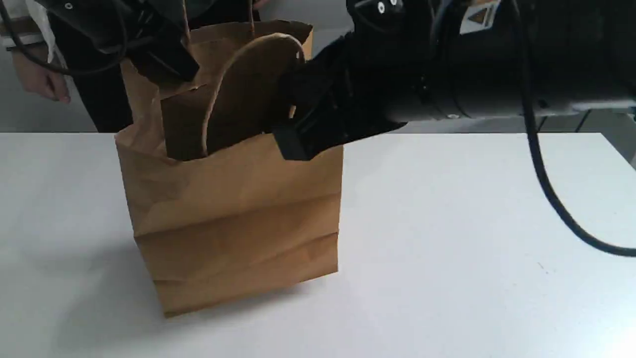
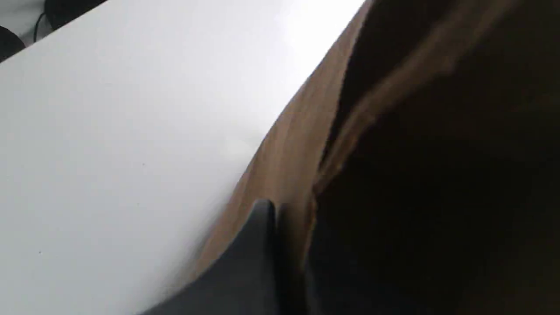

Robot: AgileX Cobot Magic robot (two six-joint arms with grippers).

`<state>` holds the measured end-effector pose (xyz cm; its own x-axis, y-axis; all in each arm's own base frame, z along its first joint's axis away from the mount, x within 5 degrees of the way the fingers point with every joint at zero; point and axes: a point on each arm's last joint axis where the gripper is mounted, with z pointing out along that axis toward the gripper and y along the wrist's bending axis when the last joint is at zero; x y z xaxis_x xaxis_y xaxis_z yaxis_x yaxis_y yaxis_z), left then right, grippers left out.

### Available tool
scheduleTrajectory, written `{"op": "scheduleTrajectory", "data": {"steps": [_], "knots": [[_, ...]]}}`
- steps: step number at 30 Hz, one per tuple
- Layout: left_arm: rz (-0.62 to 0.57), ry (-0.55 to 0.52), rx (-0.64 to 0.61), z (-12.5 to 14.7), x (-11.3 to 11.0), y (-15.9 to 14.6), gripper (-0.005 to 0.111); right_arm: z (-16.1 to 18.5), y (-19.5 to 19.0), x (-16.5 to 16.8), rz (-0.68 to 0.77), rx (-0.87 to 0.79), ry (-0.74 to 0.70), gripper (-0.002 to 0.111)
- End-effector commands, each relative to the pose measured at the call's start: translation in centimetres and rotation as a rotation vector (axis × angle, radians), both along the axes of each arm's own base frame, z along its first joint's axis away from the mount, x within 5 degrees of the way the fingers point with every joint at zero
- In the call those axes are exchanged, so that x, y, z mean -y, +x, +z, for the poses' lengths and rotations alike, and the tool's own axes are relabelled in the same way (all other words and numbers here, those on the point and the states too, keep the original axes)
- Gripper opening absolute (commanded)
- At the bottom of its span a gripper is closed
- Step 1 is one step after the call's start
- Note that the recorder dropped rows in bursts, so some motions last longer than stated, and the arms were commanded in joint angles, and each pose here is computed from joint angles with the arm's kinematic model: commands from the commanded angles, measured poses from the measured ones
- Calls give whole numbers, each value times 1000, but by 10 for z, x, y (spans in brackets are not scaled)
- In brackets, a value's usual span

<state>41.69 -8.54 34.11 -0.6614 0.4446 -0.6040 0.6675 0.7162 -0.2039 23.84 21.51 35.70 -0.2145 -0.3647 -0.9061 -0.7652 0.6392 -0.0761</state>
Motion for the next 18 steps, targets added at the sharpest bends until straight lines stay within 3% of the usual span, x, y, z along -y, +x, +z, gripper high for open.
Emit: {"op": "scheduleTrajectory", "data": {"steps": [1, 12, 18], "knots": [[5, -15, 12, 6, 3, -2, 0, -1, -6, 1, -16, 3, 41, 0], [-16, -44, -68, -25, 16, 12, 0, 11, -15, 8, -53, -53, 133, 0], [-16, -77, -97, -34, 19, 16, 0, -3, -17, 7, -29, -100, 59, 0]]}}
